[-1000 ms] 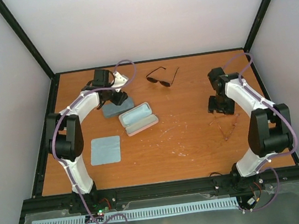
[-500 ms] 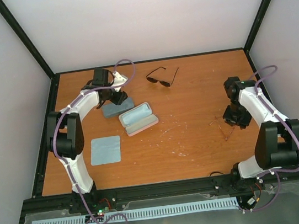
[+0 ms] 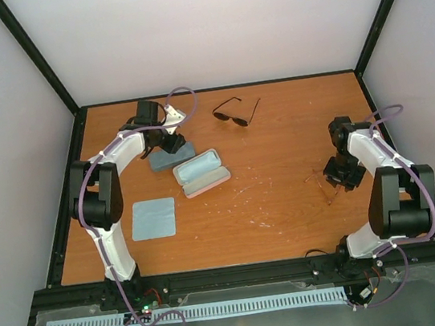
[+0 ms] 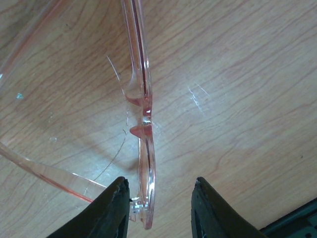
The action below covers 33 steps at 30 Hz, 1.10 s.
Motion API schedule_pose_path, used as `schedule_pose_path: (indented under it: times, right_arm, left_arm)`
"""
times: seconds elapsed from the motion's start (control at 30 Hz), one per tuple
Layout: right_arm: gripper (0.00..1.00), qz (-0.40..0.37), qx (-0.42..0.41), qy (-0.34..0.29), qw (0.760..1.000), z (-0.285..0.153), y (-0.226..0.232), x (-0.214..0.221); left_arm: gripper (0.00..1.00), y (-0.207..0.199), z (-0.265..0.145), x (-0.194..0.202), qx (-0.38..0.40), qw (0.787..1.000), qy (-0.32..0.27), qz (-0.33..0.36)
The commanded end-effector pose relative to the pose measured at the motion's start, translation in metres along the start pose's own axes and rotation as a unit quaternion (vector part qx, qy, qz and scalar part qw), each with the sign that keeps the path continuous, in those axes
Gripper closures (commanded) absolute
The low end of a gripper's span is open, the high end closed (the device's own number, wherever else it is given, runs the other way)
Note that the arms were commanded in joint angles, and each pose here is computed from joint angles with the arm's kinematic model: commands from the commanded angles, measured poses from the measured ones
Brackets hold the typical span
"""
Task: Organize the sunglasses
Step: Pick up the sunglasses from the center of the board.
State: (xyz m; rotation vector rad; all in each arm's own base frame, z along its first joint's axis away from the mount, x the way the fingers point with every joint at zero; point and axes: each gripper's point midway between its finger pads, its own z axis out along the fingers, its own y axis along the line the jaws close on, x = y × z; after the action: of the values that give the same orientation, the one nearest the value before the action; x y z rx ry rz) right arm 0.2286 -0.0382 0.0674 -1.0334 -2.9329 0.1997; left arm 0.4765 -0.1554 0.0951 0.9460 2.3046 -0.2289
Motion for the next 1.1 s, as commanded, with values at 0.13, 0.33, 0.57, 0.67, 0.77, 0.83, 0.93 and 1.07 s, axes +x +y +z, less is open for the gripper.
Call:
schedule_pose_path:
  times: [0.13,0.33,0.57,0.67,0.77,0.83,0.93,1.07]
  right_arm:
    - [0.66,0.007,-0.004,-0.004,1.0,0.015,0.001,-0.004]
    - [0.65,0.011,-0.009,-0.006,1.0,0.023,0.005,-0.01]
    - [0.7,0.008,-0.006,-0.004,1.0,0.031,0.006,-0.018]
    - [0.72,0.009,-0.005,-0.007,1.0,0.033,0.005,-0.022]
    - [0.74,0.008,-0.002,-0.009,1.0,0.034,0.005,-0.025]
    - [0.77,0.006,-0.001,-0.01,1.0,0.035,0.005,-0.026]
    - [0.84,0.001,0.002,-0.011,1.0,0.036,0.005,-0.029]
    - [0.92,-0.005,0.004,-0.011,1.0,0.039,0.006,-0.031]
  left_arm:
    - [0.45,0.01,-0.003,-0.006,-0.009,1.0,0.0,-0.001]
    - [0.45,0.012,-0.001,-0.005,-0.012,1.0,0.008,-0.003]
    - [0.45,0.018,0.006,-0.011,-0.011,1.0,0.016,-0.007]
    - [0.45,0.02,0.008,-0.015,-0.011,1.0,0.015,-0.005]
    - [0.45,0.022,0.011,-0.016,-0.009,1.0,0.018,-0.004]
    - [0.45,0.023,0.013,-0.016,-0.007,1.0,0.019,-0.005]
    - [0.45,0.022,0.014,-0.018,-0.004,1.0,0.019,-0.005]
    - [0.45,0.022,0.017,-0.021,-0.001,1.0,0.019,-0.005]
